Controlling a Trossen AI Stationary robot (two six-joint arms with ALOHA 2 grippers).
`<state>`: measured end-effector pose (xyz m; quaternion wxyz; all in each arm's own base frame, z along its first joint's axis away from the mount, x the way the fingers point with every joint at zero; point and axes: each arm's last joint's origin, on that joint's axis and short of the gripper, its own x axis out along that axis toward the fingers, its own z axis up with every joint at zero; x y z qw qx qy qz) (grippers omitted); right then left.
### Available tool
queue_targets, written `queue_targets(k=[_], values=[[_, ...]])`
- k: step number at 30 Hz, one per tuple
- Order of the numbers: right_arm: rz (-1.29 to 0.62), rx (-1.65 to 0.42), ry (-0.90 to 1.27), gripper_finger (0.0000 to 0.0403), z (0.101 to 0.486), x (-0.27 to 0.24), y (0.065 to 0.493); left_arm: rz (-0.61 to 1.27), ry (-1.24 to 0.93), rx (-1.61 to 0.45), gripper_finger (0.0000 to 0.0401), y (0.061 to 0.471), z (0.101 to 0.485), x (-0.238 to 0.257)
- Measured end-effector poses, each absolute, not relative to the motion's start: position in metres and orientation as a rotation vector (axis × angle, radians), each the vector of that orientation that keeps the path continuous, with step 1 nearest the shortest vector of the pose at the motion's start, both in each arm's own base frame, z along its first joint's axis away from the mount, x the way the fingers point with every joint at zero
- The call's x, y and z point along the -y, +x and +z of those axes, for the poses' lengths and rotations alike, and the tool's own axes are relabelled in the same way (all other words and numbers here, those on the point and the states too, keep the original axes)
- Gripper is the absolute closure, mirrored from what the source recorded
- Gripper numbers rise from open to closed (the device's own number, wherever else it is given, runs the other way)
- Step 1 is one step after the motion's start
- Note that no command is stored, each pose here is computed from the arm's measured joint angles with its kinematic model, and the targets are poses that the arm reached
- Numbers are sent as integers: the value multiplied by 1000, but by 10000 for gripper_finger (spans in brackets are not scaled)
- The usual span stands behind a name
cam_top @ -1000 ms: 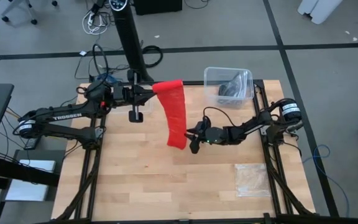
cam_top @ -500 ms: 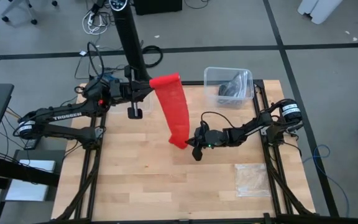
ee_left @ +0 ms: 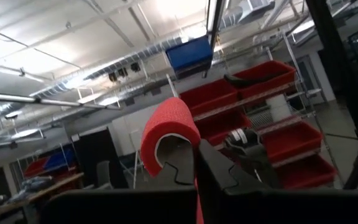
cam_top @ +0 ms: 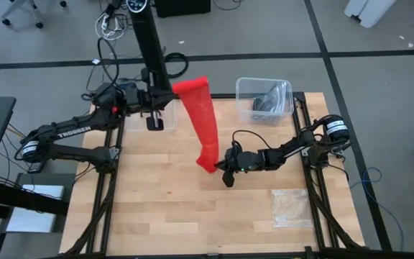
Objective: Roll bandage
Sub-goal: Roll the red bandage
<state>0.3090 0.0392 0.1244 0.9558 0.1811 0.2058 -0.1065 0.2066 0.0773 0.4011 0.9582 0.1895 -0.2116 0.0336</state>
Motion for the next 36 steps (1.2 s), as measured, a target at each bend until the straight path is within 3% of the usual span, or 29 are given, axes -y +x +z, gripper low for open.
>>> queue_targets(k=[8, 13, 19, 29, 36], values=[[-289, -419, 346, 362, 123, -30, 309, 63, 390, 380, 401, 209, 396, -78], [-308, -457, 287, 307, 126, -29, 305, 61, 390, 343, 401, 210, 393, -79], [-202, -449, 101, 248, 139, -50, 313, 59, 390, 316, 401, 211, 390, -79], [-181, -683, -119, 245, 142, -59, 349, 51, 368, 261, 401, 214, 384, -80], [-152, -741, -133, 247, 128, -51, 367, 50, 367, 258, 401, 214, 384, -80]])
